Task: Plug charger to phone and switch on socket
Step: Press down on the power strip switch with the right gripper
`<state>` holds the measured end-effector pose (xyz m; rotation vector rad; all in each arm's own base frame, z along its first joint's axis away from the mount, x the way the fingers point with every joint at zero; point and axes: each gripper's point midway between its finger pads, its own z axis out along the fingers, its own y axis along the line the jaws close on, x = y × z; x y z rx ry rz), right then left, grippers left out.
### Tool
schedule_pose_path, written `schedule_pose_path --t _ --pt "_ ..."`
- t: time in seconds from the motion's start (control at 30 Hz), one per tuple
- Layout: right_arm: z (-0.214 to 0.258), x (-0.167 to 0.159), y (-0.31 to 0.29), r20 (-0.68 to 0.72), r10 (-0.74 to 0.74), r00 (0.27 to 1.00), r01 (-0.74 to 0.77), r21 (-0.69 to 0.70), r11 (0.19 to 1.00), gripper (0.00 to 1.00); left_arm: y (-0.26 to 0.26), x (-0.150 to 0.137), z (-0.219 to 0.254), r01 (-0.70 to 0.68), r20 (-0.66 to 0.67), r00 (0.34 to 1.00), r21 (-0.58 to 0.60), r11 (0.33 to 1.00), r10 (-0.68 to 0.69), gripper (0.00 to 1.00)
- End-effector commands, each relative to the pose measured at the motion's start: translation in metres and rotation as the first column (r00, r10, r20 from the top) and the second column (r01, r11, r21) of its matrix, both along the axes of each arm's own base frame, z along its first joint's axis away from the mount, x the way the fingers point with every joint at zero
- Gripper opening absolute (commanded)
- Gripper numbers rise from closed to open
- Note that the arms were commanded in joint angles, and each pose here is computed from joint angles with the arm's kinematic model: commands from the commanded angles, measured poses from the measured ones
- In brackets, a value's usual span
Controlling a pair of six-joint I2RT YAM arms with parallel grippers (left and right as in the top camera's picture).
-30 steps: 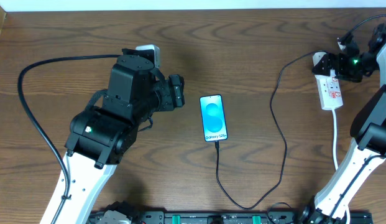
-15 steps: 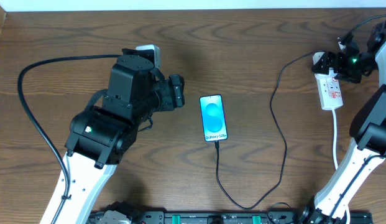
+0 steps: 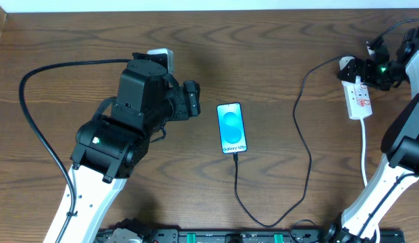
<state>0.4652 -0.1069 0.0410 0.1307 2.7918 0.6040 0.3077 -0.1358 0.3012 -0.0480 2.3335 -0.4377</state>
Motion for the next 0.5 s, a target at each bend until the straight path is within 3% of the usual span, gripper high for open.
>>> schedule_pose_path --t 0.0,0.47 --pt "-0.046 -0.039 0.048 -0.201 0.030 0.979 0.006 0.176 0.984 0.99 0.004 0.001 0.006 -0.004 0.022 1.000 0.013 1.000 0.004 0.84" --pt "-0.030 -0.020 -0.002 -0.149 -0.035 0.988 0.037 0.011 0.999 0.99 0.004 0.001 0.006 -0.004 0.022 1.000 0.013 1.000 0.004 0.84"
